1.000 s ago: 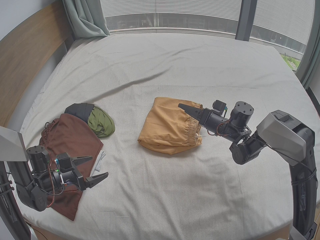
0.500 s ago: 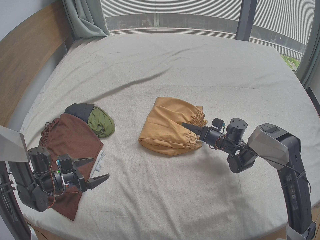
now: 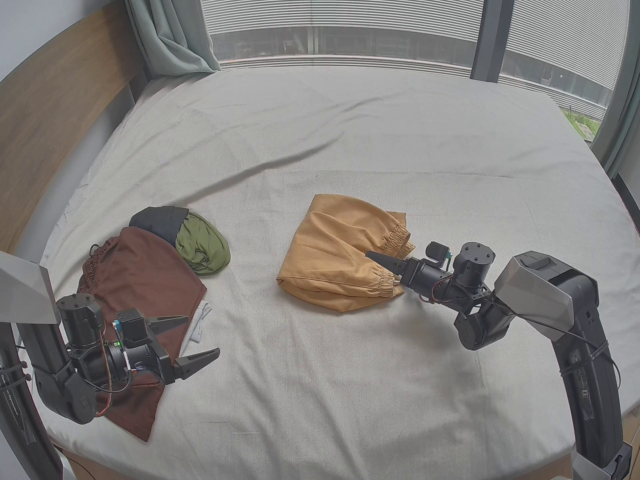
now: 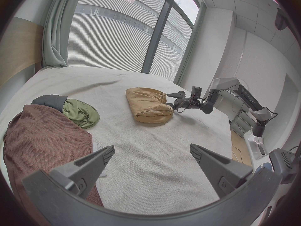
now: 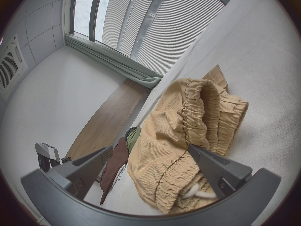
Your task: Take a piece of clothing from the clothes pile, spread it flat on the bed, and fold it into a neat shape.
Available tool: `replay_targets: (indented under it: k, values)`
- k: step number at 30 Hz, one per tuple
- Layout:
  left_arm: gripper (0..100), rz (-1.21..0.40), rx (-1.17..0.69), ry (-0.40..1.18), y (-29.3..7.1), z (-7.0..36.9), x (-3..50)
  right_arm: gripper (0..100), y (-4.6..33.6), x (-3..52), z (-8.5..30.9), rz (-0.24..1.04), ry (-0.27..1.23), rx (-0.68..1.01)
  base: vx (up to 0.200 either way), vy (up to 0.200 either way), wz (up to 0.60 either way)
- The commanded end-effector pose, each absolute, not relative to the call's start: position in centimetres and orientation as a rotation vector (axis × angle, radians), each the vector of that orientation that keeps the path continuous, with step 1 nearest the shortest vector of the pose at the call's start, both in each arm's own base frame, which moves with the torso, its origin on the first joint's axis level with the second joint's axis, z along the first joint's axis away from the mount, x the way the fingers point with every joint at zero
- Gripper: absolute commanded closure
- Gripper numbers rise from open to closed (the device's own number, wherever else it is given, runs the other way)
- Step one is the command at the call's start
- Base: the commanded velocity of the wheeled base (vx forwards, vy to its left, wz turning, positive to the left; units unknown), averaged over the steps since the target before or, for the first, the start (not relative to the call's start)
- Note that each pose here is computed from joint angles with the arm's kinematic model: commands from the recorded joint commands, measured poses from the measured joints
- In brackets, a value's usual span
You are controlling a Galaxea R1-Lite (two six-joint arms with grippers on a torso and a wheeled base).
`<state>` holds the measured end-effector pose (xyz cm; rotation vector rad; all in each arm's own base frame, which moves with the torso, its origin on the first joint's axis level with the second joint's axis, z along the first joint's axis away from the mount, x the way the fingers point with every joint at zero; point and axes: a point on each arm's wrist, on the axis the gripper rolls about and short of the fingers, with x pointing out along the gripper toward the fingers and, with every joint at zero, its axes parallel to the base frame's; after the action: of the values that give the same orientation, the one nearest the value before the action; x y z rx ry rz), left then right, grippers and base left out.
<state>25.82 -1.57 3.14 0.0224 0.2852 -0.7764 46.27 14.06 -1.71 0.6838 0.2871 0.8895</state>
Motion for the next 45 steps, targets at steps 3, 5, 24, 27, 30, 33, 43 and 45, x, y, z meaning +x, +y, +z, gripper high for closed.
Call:
replay_targets:
  k: [3, 5, 24, 27, 30, 33, 43, 45]
  values:
    - [0, -0.781, 0.027, 0.274, -1.7, 3.4, 25.8, 0, 14.1, 44.3, 2.4, 0.922, 0.232, 0.671, 0.0, 0.0, 0.0]
    - [0, -0.786, 0.03, 0.269, -1.8, 3.5, 25.8, 0, 14.1, 42.6, 4.5, 0.945, 0.2, 0.662, 0.0, 0.0, 0.0]
    - [0, -0.945, 0.091, 0.114, -5.7, 8.2, 22.8, 0, 9.5, 25.6, 11.3, 0.943, 0.12, 0.229, 0.0, 0.0, 0.0]
    - [0, -0.982, 0.1, 0.084, -6.3, 9.1, 21.6, 0, 7.5, 23.8, 11.3, 0.888, 0.107, 0.167, 0.0, 0.0, 0.0]
    - [0, -1.029, 0.106, 0.052, -7.1, 10.0, 20.3, 0, 5.6, 22.7, 11.7, 0.794, 0.067, 0.1, 0.0, 0.0, 0.0]
    - [0, -1.108, 0.098, -0.009, -8.3, 11.6, 18.6, 0, 4.3, 21.2, 12.3, 0.707, 0.032, 0.049, 0.0, 0.0, 0.0]
    - [0, -1.155, 0.088, -0.063, -7.6, 13.0, 14.6, 0, 2.4, 15.4, 15.7, 0.635, -0.153, -0.001, 0.0, 0.0, 0.0]
    - [0, -1.155, 0.079, -0.111, -7.3, 14.0, 13.7, 0, 1.9, 14.0, 16.0, 0.609, -0.188, -0.012, 0.0, 0.0, 0.0]
